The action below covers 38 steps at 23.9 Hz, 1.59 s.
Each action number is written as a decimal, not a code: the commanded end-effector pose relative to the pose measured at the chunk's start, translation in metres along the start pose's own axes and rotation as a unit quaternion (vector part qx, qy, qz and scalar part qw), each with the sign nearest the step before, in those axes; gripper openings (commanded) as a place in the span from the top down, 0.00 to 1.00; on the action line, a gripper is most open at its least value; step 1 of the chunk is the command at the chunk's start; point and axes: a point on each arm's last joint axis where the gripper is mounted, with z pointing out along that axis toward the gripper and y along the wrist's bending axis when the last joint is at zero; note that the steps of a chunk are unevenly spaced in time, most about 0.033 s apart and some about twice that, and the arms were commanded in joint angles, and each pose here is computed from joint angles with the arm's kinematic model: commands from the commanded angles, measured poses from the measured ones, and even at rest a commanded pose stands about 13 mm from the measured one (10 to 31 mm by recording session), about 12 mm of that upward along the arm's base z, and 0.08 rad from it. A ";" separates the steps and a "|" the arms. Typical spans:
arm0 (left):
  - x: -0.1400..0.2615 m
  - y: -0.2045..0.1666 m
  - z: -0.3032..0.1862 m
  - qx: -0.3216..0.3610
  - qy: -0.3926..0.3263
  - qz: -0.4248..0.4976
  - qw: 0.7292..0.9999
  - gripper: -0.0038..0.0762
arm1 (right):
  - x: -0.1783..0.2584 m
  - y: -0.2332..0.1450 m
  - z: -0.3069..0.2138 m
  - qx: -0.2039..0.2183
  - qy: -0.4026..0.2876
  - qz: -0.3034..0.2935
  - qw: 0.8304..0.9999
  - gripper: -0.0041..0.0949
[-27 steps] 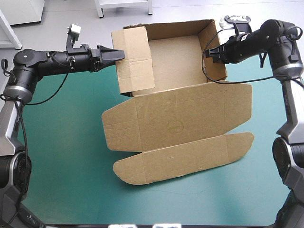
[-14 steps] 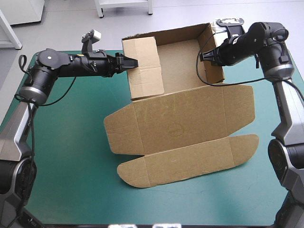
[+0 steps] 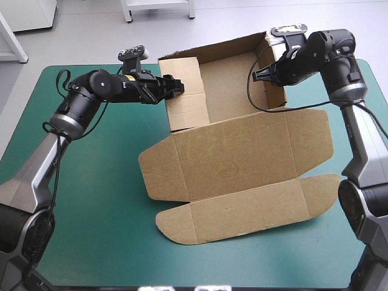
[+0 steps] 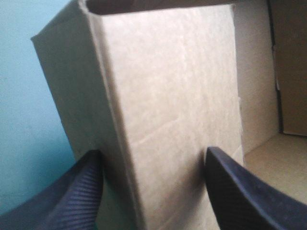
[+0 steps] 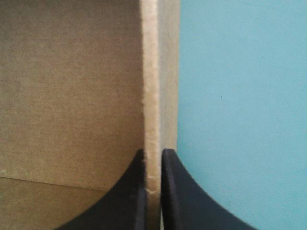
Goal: Fold the box
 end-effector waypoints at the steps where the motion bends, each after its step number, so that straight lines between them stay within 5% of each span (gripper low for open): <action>1: -0.008 -0.024 -0.018 0.013 -0.048 -0.011 0.999 0.41 | -0.005 0.027 -0.036 -0.050 -0.046 0.004 0.998 0.96; 11: -0.002 -0.021 -0.006 0.006 -0.023 -0.027 0.999 0.56 | 0.000 0.056 -0.030 -0.034 -0.034 -0.025 0.999 0.96; 13: -0.002 -0.022 -0.006 0.007 -0.024 -0.024 0.999 0.69 | 0.000 0.061 -0.025 -0.035 -0.029 -0.026 0.999 0.96; 15: -0.003 -0.023 -0.007 0.007 -0.031 -0.022 0.999 0.95 | 0.001 0.065 -0.023 -0.039 -0.026 -0.026 0.999 0.96; 21: -0.005 -0.020 -0.007 -0.010 -0.040 0.010 0.999 0.96 | 0.003 0.075 -0.018 -0.007 -0.024 -0.038 0.999 0.96; 38: -0.001 0.000 -0.004 -0.129 0.044 0.073 0.988 0.96 | 0.036 0.101 0.034 -0.021 0.077 -0.023 0.997 0.96</action>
